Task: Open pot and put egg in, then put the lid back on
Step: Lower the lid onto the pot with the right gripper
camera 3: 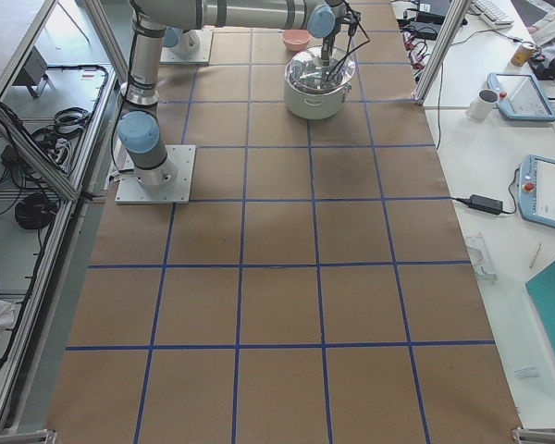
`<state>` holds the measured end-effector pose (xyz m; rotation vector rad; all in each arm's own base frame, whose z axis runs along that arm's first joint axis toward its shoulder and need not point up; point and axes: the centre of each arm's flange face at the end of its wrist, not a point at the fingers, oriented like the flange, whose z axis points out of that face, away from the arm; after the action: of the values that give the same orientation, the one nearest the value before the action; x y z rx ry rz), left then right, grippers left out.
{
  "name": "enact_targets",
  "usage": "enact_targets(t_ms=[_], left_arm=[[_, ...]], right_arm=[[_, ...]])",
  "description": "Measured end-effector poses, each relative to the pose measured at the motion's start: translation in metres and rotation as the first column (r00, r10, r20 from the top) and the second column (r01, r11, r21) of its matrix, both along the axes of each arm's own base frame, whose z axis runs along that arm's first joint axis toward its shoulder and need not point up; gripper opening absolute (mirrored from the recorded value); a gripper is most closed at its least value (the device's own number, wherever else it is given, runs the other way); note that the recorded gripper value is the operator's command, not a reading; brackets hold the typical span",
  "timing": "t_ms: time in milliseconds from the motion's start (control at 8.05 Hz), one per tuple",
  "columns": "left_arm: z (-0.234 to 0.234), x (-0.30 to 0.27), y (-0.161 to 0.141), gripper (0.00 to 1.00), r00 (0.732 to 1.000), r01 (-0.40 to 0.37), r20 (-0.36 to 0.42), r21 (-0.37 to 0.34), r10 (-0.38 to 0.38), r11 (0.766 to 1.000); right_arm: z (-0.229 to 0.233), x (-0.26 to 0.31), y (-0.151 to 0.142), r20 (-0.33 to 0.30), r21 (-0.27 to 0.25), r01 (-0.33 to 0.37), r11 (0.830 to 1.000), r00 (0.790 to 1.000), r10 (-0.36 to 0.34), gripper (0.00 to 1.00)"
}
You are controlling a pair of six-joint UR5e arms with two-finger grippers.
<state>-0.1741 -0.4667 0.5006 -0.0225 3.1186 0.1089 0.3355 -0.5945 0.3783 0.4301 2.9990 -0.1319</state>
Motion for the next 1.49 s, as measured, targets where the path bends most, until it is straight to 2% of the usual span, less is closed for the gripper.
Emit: enact_targets(t_ms=[249,746,1243,1491], left_arm=[[0.0,0.0,0.0,1.0,1.0,0.0,0.0,0.0,0.0,1.0],[0.0,0.0,0.0,1.0,1.0,-0.001,0.0,0.0,0.001,1.0],[0.0,0.0,0.0,1.0,1.0,-0.001,0.0,0.0,0.001,1.0],[0.0,0.0,0.0,1.0,1.0,-0.001,0.0,0.0,0.001,1.0]], right_arm=[[-0.01,0.001,0.003,0.0,0.018,-0.032,0.999,0.999,0.032,0.2],[-0.014,0.009,0.009,0.029,0.04,-0.04,0.998,0.999,0.039,0.21],[-0.017,0.01,0.011,0.027,0.045,-0.059,0.997,0.998,0.058,0.35],[-0.02,0.01,0.012,0.025,0.05,-0.063,0.997,0.998,0.062,0.37]])
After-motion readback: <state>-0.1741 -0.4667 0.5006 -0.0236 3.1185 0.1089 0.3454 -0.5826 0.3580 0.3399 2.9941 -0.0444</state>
